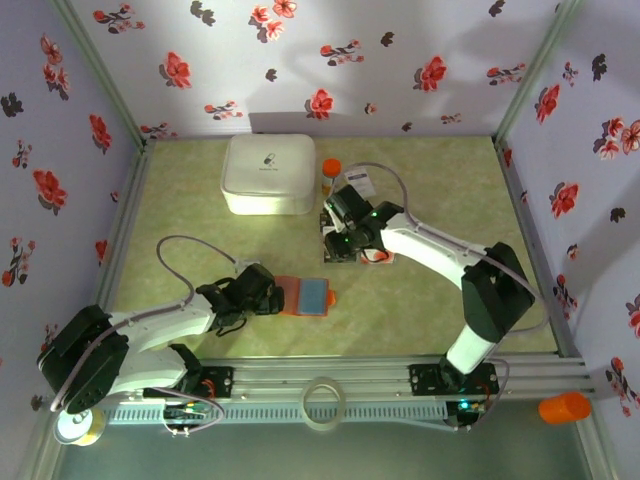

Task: Put the credit cards into the card holder
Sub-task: Rotate the storage box at the center of the table.

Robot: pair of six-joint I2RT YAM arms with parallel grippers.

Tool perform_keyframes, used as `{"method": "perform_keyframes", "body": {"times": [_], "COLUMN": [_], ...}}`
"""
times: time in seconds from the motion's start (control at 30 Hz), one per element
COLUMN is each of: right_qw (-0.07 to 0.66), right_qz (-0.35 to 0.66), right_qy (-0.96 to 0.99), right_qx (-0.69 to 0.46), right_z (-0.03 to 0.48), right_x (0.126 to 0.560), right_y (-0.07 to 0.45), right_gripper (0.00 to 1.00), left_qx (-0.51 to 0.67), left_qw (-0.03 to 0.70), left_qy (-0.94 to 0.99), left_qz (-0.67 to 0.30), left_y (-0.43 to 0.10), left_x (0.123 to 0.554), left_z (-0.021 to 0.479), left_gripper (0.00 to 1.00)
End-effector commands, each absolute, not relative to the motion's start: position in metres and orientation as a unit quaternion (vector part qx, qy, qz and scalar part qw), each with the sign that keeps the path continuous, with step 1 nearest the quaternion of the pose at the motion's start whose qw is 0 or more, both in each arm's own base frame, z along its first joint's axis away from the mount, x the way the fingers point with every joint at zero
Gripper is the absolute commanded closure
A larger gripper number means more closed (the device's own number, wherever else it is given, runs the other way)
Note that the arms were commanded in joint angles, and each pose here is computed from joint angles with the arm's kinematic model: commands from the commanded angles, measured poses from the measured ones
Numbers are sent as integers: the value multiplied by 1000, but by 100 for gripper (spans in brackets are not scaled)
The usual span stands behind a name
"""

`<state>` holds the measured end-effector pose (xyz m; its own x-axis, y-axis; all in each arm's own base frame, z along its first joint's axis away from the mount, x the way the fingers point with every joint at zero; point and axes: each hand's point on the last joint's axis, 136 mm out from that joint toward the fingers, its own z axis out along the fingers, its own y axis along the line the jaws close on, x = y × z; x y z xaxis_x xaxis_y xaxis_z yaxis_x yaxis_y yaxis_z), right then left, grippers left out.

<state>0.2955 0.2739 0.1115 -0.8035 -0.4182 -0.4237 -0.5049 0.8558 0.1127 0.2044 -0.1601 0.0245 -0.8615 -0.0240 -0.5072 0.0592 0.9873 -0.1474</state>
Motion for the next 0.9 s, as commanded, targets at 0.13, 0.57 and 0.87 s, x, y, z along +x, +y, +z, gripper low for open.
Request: {"method": "perform_keyframes", "body": {"times": [0.13,0.57,0.87], "right_qw": [157,113,123], "right_qz": [123,132,124], "right_qy": [939,948,957], "right_qx": [-281,-267,-230], "right_z": [96,48,34], "right_x": [273,265,295], "right_y": [302,321,318], "right_gripper": [64,67,69], "left_qx": [5,7,6], "left_qw": [277,278,279], "left_qy": [957,957,957], "left_qz": [-80,-83,-85], "left_y": [-160,-163,-164], "left_x": [210,212,212], "left_z": [30,30,31], "left_gripper": [5,5,5]}}
